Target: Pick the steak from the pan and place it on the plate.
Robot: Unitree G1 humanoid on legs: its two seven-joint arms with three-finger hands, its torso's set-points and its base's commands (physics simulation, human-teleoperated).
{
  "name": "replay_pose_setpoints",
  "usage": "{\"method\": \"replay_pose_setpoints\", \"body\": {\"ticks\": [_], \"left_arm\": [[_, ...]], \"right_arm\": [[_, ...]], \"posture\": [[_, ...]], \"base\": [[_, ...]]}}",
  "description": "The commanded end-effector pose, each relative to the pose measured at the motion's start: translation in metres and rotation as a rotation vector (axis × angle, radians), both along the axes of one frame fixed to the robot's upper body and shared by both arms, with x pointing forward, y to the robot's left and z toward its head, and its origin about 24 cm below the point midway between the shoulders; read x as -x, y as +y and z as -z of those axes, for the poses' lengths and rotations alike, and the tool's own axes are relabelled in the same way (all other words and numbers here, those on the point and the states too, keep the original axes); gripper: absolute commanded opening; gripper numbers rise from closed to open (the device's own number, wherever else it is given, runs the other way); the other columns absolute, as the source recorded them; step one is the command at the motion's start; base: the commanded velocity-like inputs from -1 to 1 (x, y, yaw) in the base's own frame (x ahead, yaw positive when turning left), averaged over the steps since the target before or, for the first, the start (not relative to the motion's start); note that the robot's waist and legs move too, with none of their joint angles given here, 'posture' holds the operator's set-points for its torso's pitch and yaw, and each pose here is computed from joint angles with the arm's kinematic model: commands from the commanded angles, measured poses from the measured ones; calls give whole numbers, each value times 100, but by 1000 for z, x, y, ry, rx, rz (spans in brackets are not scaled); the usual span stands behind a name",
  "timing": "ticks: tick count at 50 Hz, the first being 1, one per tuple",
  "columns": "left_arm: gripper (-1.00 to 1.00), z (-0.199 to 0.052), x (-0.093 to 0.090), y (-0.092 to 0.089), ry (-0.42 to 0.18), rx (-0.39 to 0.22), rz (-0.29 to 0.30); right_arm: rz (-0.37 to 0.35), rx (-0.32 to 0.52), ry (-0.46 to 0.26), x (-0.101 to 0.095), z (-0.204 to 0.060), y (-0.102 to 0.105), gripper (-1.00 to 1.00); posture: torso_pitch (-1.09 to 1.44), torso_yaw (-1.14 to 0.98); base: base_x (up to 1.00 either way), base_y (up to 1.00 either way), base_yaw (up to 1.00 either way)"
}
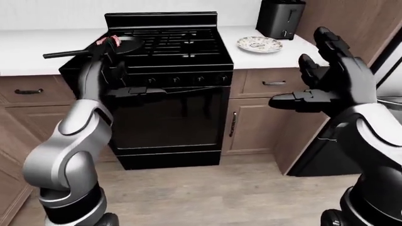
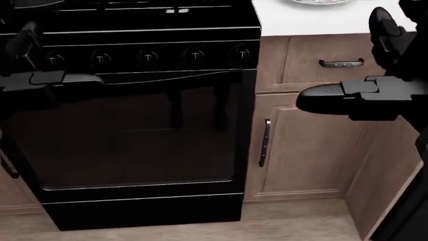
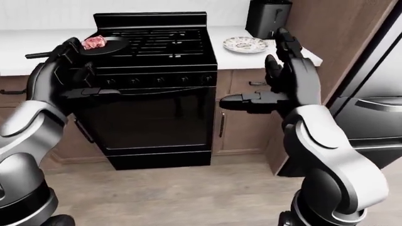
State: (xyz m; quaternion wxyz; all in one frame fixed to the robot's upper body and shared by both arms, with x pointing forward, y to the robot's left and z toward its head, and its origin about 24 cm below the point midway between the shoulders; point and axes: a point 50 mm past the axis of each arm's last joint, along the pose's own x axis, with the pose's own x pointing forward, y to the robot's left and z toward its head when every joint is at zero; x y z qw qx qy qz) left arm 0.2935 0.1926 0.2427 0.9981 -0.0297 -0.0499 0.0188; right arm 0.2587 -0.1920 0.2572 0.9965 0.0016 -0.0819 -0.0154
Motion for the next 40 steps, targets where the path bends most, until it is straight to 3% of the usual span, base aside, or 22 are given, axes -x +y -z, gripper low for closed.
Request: {"method": "replay_pose_setpoints", "body": {"ticks": [1, 40], "left_arm": [[100, -12, 3, -4, -70, -1, 19], [100, -13, 2, -2, -69, 1, 9]], "right_arm": [[23, 0, -71, 4, -12, -3, 100], [17, -8, -72, 4, -14, -2, 100]], "posture": [[0, 0], [0, 0]], "base": [[14, 0, 0], [13, 17, 0]]}}
